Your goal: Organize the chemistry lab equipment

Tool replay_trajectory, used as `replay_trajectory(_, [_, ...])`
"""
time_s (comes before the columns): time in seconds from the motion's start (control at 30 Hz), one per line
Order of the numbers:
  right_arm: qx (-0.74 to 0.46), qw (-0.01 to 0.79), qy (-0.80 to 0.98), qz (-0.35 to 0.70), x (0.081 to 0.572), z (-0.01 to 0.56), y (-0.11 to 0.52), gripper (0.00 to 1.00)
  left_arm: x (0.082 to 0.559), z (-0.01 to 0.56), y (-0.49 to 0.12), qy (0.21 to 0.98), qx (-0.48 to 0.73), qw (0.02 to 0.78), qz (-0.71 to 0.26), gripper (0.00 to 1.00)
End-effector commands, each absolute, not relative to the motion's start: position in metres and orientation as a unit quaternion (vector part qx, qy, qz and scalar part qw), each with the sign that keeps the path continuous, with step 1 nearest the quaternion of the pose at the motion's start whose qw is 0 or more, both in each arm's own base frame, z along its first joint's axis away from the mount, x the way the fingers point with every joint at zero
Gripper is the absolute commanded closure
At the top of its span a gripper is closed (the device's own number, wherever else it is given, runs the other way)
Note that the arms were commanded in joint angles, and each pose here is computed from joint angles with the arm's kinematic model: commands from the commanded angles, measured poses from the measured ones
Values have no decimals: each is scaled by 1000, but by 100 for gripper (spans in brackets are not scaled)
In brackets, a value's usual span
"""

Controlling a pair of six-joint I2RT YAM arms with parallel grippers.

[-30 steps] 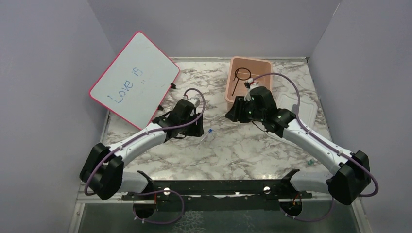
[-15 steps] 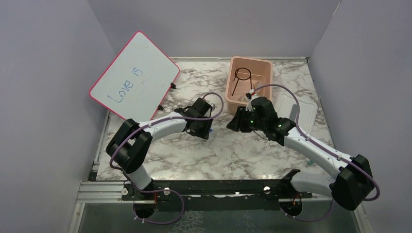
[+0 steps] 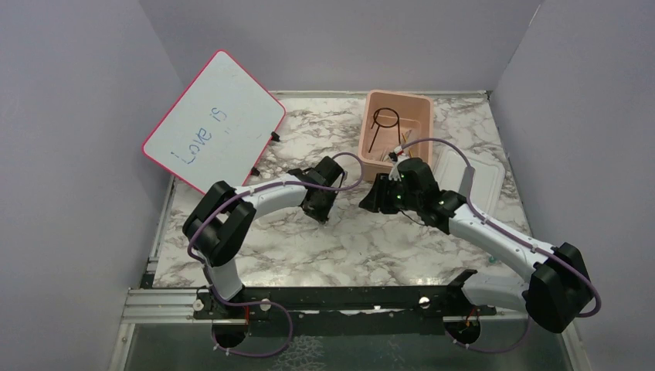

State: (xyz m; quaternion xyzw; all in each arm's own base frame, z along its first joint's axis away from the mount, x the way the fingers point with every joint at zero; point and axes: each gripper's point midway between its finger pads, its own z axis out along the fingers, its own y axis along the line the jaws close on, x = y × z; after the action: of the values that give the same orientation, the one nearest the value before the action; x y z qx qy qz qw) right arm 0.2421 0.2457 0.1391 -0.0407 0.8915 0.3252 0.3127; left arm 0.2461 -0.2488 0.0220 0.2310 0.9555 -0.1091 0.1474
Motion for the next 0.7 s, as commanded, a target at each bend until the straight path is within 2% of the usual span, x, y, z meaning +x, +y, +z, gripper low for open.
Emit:
replay_trajectory(0.0, [-47,305,889,339,240,134,251,57,248,19,-241,953,252,154,-69,93])
replay_trajectory(0.3, [-35,289,870,397,241,143,273,56,264,80,-242,931,238,261,-85,96])
replay_trajectory(0.5, [-10,311,830,462,258,182,297,53,265,128,-250,896,234,347,-150,96])
replay_trajectory(0.67, [-35,328,808,489,275,210,318,49,260,161,-258,863,238,396,-203,96])
